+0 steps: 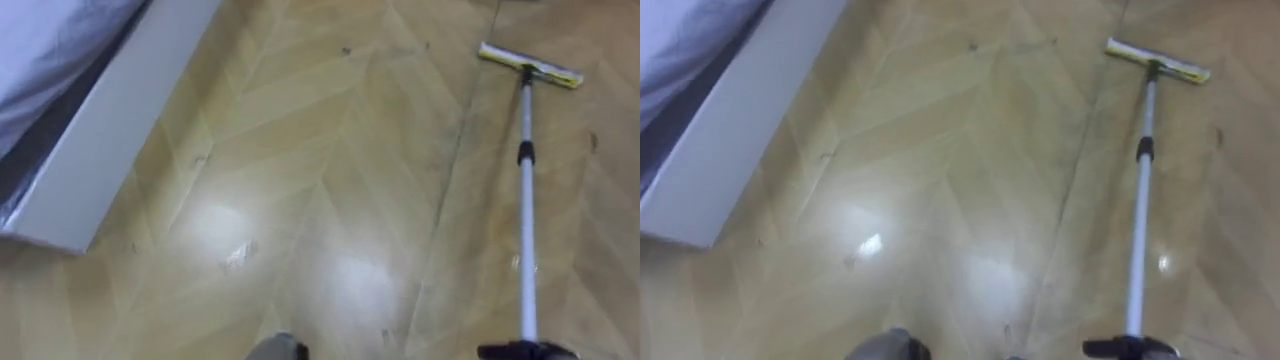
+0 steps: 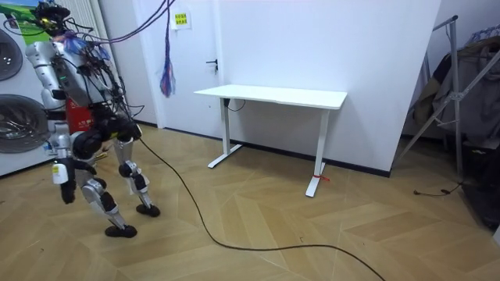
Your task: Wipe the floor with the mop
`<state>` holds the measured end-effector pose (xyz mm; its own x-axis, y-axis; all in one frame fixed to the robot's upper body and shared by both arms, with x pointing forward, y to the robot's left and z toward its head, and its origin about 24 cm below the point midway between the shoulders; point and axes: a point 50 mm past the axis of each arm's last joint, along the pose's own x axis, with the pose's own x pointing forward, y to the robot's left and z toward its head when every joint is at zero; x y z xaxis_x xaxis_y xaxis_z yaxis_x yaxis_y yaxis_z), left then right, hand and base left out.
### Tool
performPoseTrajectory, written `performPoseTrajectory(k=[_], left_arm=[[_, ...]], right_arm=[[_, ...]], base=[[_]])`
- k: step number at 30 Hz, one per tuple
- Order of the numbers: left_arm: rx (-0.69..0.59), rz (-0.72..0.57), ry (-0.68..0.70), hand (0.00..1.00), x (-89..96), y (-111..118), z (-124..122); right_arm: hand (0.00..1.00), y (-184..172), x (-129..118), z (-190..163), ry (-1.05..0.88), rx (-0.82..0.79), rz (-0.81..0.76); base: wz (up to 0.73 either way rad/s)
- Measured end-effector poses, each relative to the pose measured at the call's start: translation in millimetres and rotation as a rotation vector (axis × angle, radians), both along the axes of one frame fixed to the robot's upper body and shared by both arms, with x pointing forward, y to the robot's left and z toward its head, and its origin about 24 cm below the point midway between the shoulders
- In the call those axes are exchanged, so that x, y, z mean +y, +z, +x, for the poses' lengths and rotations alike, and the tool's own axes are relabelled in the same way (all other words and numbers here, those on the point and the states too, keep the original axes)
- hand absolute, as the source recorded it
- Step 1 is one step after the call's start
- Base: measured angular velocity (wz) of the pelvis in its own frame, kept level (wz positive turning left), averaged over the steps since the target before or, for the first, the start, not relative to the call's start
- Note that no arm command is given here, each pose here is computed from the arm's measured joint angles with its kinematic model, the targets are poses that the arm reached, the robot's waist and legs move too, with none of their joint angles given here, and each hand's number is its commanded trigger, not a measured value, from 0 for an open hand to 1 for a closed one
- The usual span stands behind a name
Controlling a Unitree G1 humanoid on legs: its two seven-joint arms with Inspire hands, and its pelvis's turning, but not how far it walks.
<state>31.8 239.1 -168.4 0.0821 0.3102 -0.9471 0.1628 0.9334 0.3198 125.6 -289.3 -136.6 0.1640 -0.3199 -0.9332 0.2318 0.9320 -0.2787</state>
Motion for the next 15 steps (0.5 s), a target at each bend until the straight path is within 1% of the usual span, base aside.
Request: performPoseTrajectory(k=[4, 5, 8, 11, 15], left_arm=[[0.004, 0.017, 0.055, 0.0, 6.3, 1.0, -12.9], [0.017, 0.023, 0.067, 0.0, 7.1, 1.2, -22.0], [0.039, 0.03, 0.082, 0.0, 6.9, 1.6, -34.6], [0.056, 0.042, 0.083, 0.0, 7.8, 2.0, -37.3], [0.068, 0.044, 0.083, 0.0, 7.5, 2.3, -37.7]], right_arm=[[1.0, -14.4, 3.1, -53.6, -0.018, 0.107, 0.035], [1.0, -18.1, 6.8, -69.0, -0.02, 0.143, 0.045], [1.0, -25.8, 20.4, -102.0, -0.036, 0.214, 0.076], [1.0, -29.8, 32.0, -118.9, -0.026, 0.26, 0.1], [1.0, -31.7, 38.5, -124.7, -0.005, 0.275, 0.101]], base=[[-0.24], [-0.14], [-0.08], [-0.02], [-0.17]])
